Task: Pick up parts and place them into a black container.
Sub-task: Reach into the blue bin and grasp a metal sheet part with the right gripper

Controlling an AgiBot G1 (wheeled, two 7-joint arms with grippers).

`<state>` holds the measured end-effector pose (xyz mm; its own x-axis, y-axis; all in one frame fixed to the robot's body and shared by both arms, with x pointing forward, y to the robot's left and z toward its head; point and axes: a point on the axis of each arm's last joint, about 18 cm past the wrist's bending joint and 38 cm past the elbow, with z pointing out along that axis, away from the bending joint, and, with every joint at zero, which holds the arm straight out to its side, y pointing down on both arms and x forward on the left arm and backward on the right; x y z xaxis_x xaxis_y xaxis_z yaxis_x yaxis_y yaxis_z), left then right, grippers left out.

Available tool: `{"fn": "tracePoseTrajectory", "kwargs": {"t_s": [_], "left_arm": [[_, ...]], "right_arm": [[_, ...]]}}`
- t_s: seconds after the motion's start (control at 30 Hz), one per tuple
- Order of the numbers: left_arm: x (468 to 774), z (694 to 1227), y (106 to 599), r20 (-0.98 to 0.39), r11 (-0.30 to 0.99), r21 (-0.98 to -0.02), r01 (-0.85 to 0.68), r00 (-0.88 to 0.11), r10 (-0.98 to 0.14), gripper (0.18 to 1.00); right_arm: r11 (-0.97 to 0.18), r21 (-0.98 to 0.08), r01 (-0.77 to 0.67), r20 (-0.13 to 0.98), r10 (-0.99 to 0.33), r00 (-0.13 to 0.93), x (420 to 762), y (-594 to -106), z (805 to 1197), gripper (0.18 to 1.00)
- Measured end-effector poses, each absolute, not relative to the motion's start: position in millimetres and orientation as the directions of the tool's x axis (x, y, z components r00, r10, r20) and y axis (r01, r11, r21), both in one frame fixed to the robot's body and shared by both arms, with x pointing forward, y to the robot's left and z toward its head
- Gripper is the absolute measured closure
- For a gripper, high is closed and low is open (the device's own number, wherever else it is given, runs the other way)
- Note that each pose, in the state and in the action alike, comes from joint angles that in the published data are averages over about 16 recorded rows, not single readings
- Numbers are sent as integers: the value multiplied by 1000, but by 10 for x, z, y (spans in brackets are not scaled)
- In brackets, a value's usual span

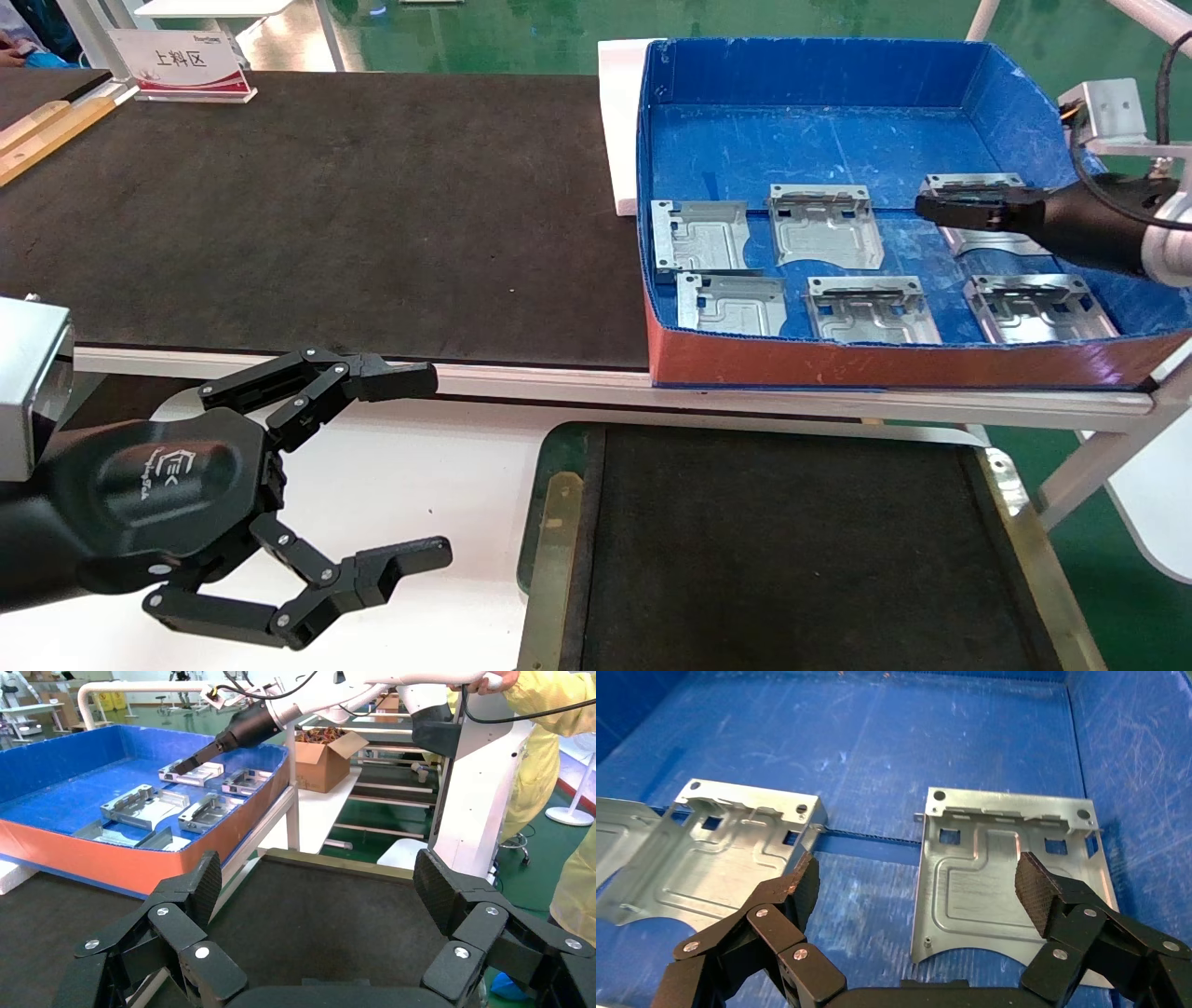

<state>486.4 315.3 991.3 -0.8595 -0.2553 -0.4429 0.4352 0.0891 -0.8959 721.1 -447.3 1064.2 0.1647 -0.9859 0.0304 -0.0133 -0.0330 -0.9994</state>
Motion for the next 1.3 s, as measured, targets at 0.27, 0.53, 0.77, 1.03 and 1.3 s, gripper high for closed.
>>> {"fn": "tracePoseTrajectory", "kwargs": {"t_s": [0.27, 0.53, 0.77, 1.03, 1.3], "left_arm": [[4864, 9913, 3153, -443, 89, -896, 435, -859, -255, 184], [4864, 9913, 3153, -443, 89, -896, 435, -859, -255, 184], [4864, 9913, 3153, -443, 89, -896, 435, -859, -255, 184], [4864, 9913, 3153, -443, 89, -896, 435, -859, -255, 184], [4864, 9913, 3153, -443, 89, -896, 435, -859, -255, 184]], "right_arm": [[-40, -999, -26, 36, -991, 131, 7297, -4427, 10580, 178], [-53, -998, -38, 49, -993, 108, 7355, -4395, 10522, 183], [-55, -998, -43, 50, -994, 102, 7378, -4384, 10477, 207], [-56, -998, -40, 52, -993, 103, 7381, -4380, 10473, 285], [-61, -997, -38, 57, -993, 102, 7376, -4390, 10481, 430]]}}
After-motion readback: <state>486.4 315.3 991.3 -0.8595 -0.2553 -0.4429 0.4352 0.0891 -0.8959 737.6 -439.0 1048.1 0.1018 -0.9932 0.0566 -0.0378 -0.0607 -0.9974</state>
